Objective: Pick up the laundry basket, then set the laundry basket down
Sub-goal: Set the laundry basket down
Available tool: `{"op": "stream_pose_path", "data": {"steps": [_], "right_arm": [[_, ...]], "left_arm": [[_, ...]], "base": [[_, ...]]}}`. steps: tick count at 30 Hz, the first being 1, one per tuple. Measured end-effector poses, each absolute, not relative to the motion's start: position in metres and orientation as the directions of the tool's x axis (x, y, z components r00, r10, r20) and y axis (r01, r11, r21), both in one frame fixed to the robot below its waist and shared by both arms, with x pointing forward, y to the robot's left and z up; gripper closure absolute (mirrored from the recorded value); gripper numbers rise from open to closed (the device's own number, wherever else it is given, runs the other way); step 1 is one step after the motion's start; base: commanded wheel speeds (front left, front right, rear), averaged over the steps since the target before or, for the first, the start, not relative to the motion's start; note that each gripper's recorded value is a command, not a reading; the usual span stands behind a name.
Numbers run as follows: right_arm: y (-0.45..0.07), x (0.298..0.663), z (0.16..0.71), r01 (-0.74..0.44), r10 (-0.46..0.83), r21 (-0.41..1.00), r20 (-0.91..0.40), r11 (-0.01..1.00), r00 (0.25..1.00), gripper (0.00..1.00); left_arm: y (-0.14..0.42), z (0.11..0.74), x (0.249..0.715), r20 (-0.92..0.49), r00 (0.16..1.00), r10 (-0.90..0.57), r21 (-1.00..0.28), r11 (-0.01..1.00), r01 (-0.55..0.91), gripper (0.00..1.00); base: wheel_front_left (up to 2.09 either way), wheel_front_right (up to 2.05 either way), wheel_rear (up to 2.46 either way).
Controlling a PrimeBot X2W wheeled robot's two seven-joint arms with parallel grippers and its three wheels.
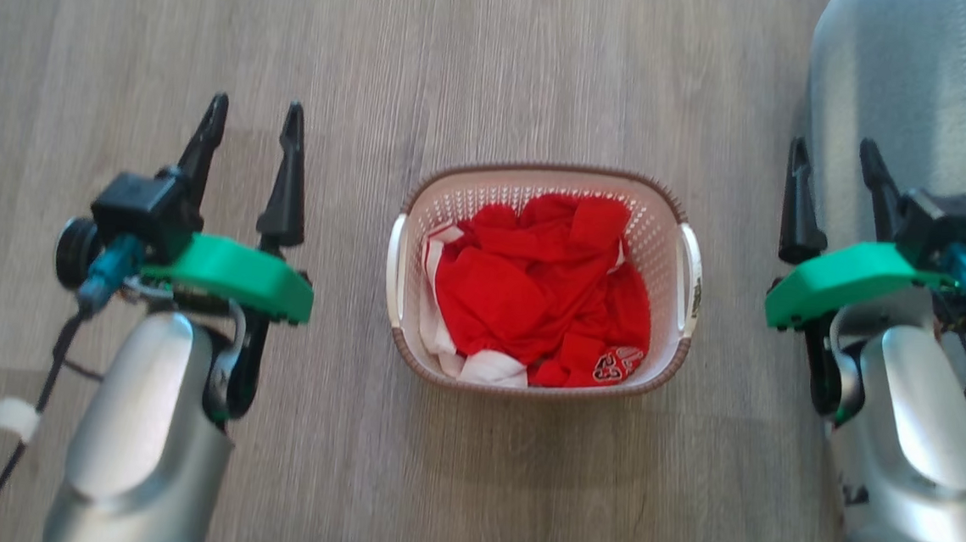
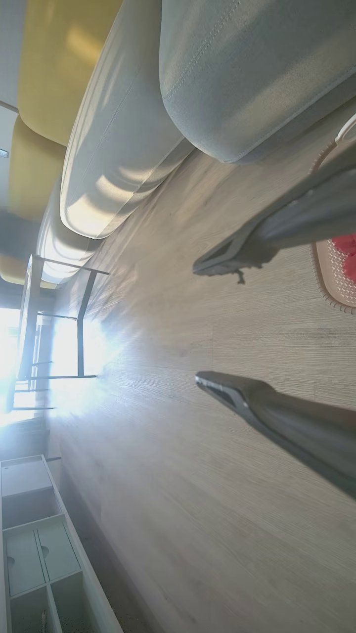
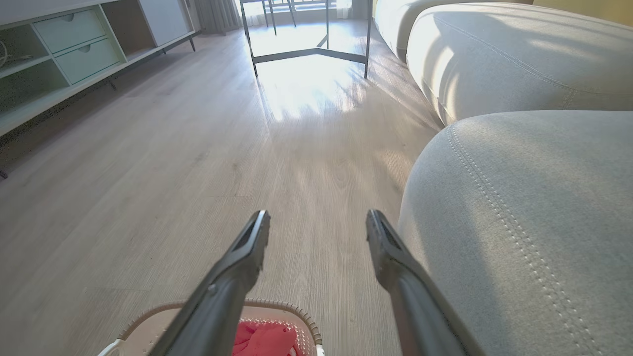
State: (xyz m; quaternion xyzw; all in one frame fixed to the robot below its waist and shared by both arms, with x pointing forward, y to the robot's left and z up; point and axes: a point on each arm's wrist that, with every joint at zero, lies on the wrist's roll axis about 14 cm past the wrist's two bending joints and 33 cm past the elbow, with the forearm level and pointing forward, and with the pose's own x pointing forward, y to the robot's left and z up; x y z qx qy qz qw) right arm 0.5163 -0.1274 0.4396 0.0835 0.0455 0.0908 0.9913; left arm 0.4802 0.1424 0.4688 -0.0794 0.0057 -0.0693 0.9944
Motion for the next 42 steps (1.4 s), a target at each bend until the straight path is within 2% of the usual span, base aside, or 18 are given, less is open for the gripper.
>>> {"op": "stream_pose_path", "data": {"steps": [18,27,42], "right_arm": [[-0.139,0.450,0.472,-0.160,0.166,0.165,-0.020,0.973,0.986,0.00],[-0.139,0.428,0.493,-0.173,0.169,0.160,0.039,0.972,0.985,0.00],[-0.147,0.390,0.501,-0.150,0.144,0.182,0.047,0.972,0.988,0.00]], "left_arm": [[0.149,0.495,0.402,0.034,0.994,-0.108,-0.140,0.984,0.112,0.00],[0.153,0.515,0.378,0.053,0.994,-0.093,-0.131,0.986,0.099,0.00],[0.152,0.517,0.343,0.017,0.997,-0.073,-0.153,0.985,0.075,0.00]], "base": [[0.00,0.00,0.00],[0.00,0.00,0.00],[0.00,0.00,0.00]]}}
